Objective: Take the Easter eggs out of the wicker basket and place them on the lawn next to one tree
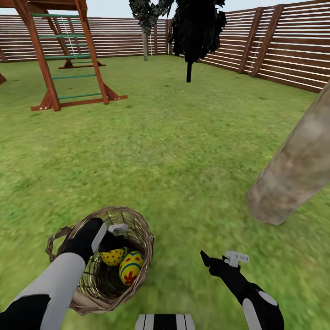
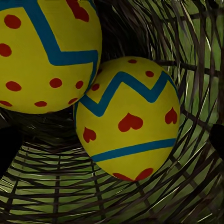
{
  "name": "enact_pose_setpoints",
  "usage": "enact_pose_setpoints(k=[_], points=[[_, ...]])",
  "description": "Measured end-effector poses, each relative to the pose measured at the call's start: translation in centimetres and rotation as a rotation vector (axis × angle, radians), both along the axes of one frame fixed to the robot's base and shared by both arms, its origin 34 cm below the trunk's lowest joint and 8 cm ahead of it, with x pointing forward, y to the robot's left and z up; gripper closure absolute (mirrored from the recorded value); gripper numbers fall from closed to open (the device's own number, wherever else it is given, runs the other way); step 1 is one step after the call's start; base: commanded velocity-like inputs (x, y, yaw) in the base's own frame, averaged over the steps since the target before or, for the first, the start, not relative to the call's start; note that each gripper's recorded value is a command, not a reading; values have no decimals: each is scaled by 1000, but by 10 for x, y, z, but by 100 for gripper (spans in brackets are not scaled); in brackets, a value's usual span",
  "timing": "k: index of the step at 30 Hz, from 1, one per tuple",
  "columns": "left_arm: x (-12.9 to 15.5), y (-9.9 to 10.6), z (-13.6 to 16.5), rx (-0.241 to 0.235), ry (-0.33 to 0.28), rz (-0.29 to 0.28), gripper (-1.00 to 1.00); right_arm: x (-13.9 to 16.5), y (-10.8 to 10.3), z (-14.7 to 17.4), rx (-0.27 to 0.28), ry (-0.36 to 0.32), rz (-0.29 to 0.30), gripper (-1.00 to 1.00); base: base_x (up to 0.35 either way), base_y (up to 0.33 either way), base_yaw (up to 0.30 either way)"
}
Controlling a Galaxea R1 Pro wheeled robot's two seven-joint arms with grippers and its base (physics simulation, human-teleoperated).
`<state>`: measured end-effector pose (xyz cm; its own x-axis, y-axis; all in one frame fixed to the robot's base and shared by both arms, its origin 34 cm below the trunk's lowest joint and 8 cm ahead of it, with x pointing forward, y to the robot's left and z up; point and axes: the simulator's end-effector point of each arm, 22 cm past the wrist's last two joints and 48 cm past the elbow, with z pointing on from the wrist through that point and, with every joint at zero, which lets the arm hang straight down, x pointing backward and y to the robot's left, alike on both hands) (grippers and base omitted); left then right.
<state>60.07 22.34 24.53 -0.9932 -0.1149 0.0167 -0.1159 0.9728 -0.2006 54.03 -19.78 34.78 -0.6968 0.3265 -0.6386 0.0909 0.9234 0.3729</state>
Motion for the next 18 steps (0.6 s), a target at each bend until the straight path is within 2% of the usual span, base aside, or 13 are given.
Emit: enact_pose_setpoints(k=[6,18], points=[[-4,-5,-11,-23,17,-2,-100,-4,0,-12,0,25,0,-100,0,0,0],[-6,-7,-17,-30,24,-3,-100,-6,0,-18,0,38,0,-100,0,0,0]])
